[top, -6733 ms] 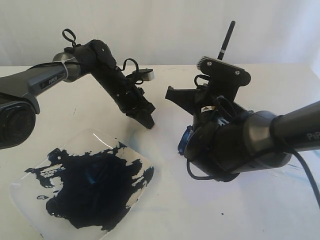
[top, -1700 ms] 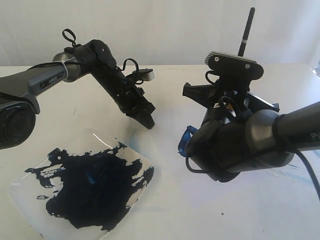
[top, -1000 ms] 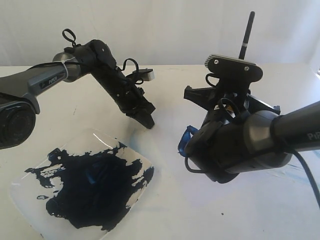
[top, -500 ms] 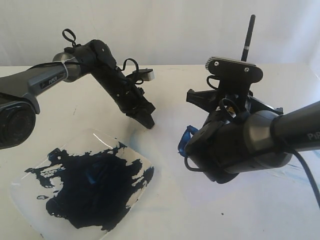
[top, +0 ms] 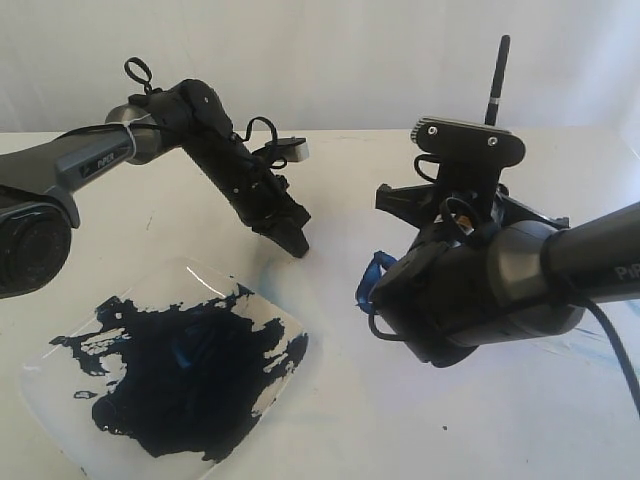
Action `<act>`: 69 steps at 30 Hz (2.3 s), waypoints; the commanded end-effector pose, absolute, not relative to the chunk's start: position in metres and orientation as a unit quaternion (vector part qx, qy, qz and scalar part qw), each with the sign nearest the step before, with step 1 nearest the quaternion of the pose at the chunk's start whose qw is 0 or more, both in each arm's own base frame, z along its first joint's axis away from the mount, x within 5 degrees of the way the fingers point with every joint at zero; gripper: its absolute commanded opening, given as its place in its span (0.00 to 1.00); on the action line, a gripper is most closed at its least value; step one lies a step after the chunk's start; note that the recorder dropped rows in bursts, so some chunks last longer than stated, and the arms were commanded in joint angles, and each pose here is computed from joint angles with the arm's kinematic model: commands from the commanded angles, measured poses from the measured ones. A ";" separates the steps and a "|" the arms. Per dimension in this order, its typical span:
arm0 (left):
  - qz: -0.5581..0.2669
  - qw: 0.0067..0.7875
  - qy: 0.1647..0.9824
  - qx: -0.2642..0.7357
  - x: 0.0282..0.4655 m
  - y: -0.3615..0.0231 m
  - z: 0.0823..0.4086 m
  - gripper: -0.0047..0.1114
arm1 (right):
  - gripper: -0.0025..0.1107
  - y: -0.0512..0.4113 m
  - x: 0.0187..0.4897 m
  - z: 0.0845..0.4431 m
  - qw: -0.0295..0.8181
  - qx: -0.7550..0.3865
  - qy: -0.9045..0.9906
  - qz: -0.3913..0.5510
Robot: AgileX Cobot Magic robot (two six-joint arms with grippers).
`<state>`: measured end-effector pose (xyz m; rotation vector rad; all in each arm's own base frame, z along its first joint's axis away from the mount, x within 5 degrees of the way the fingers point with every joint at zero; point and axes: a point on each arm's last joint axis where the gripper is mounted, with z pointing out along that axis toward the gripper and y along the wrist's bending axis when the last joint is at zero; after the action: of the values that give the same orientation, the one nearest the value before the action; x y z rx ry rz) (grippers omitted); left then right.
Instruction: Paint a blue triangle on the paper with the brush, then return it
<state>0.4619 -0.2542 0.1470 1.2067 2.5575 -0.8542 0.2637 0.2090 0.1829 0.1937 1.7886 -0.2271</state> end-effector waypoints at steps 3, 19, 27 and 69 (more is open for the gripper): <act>-0.287 0.090 0.861 0.410 0.460 -0.255 0.148 0.04 | 0.02 0.216 0.265 0.182 0.618 0.046 0.781 -0.078; -0.287 0.091 0.861 0.410 0.460 -0.256 0.148 0.04 | 0.02 0.214 0.263 0.202 0.647 0.069 0.758 -0.051; -0.287 0.091 0.861 0.410 0.460 -0.256 0.148 0.04 | 0.02 0.202 0.257 0.232 0.658 0.085 0.745 -0.062; -0.149 0.281 0.877 0.360 0.438 -0.142 0.376 0.04 | 0.02 0.118 0.201 0.364 0.632 -0.118 0.739 0.201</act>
<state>0.4545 -0.1550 0.3619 0.9741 2.2580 -0.4608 0.2026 0.1190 0.3640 -0.2166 1.6850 0.4105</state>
